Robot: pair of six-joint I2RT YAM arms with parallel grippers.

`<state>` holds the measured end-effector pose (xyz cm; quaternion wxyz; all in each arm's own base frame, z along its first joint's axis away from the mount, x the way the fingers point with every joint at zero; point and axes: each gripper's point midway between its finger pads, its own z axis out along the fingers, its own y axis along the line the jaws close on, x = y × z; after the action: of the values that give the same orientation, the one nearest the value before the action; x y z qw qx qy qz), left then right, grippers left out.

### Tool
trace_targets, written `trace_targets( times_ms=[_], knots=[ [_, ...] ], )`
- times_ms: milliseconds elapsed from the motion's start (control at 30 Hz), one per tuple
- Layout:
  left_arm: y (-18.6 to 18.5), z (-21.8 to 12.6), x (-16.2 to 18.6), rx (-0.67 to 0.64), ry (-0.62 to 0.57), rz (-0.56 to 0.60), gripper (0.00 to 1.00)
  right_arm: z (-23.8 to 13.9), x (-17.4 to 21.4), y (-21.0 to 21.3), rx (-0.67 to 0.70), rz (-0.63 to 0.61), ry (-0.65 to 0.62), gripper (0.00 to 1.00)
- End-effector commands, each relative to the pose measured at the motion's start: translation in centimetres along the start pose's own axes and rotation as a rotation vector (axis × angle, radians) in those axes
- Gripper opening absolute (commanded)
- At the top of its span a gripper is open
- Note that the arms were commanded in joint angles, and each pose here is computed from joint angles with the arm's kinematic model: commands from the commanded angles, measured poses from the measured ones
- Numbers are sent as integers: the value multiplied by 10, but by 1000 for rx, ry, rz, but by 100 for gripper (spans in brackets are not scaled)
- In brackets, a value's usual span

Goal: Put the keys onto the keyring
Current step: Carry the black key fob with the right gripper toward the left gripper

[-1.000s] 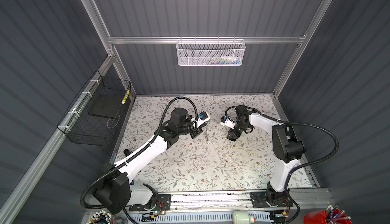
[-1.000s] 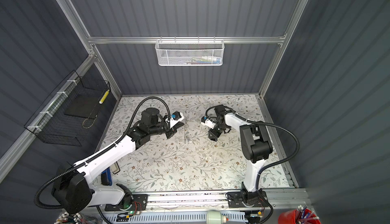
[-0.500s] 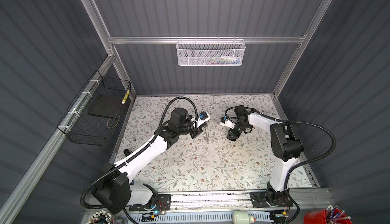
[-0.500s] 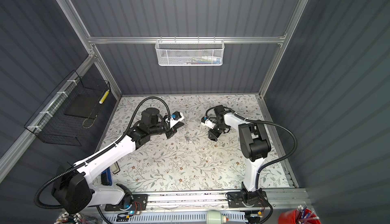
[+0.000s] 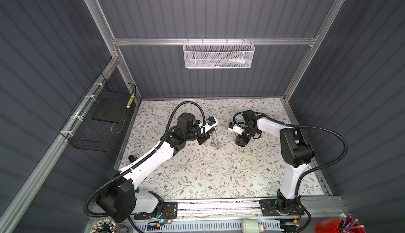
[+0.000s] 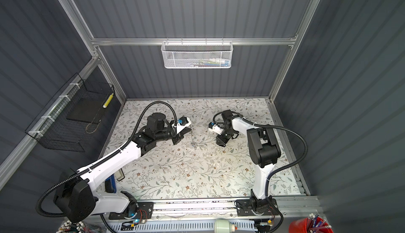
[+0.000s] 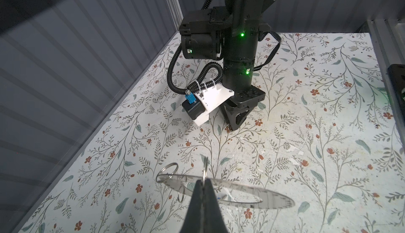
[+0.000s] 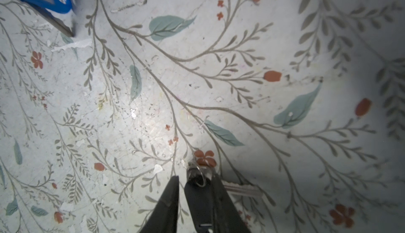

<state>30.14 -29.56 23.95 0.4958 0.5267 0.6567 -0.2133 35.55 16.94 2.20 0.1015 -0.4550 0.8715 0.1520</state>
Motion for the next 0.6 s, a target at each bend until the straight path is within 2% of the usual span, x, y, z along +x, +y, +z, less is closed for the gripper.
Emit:
trace_targets(
  times_ms=[0,233,567],
  knots=[
    [4,-7,-11,-18,-45,5,0,4,6,-1,7,8,54,28],
    [4,-9,-10,-23,-41,6,0,5,7,0,22,-2,75,24],
    [4,-9,-8,-29,-39,8,0,6,4,4,26,-20,67,13]
  ],
)
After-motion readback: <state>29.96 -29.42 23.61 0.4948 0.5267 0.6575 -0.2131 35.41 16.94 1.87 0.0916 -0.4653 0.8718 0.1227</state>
